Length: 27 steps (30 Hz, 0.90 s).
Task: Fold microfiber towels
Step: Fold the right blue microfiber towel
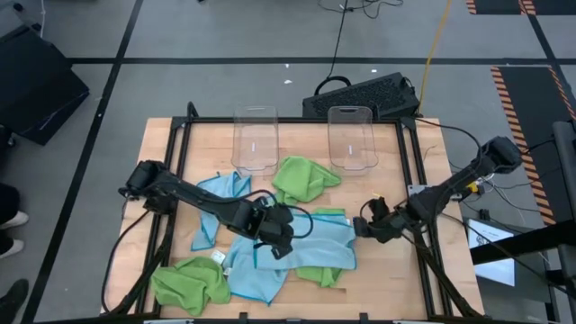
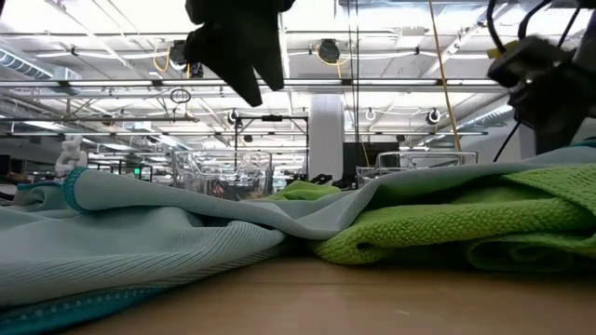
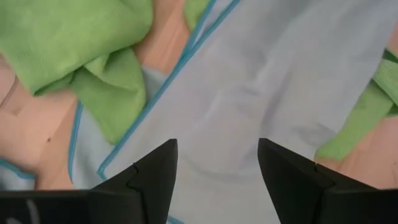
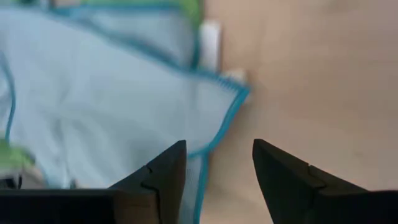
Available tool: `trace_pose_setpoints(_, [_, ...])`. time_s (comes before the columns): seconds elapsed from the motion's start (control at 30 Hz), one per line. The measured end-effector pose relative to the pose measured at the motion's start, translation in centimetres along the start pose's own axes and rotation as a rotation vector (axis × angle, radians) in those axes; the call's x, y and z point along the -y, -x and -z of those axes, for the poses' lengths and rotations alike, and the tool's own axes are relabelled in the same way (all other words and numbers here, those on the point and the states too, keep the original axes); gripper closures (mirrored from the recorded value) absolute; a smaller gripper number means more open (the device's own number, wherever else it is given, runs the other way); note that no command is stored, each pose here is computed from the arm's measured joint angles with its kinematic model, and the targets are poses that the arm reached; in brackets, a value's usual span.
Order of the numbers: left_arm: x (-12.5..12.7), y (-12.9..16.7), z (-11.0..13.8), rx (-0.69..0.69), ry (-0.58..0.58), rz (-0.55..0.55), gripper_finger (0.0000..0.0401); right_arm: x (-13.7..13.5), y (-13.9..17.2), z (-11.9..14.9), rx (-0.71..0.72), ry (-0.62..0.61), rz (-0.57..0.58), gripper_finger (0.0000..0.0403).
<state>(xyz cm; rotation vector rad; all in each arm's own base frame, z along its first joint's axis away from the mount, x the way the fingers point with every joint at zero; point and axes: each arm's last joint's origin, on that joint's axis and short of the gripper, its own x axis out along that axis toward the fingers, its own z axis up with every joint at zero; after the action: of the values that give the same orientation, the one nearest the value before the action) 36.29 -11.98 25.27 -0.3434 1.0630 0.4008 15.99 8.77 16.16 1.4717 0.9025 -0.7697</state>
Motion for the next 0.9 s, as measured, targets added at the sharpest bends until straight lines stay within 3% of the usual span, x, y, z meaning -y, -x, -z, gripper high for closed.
trace_pose_setpoints(0.2, [-1.1,0.1,1.0,-0.092,0.169,-0.124,0.0176,0.7,-0.6,-1.5,0.063,-0.043,0.065,0.0216])
trace_pose_setpoints(0.33, [-2.0,-0.1,1.8,-0.117,0.290,-0.227,0.0176,1.3,-1.8,-2.0,0.021,-0.078,-0.015,0.0224])
trace_pose_setpoints(0.7, [-2.5,-0.1,1.9,-0.145,0.302,-0.264,0.0176,3.8,-3.9,-3.0,-0.050,-0.167,-0.160,0.0257])
trace_pose_setpoints(0.9, [-3.0,-0.3,1.5,-0.143,0.319,-0.269,0.0176,3.9,-4.0,-3.0,-0.055,-0.135,-0.166,0.0319])
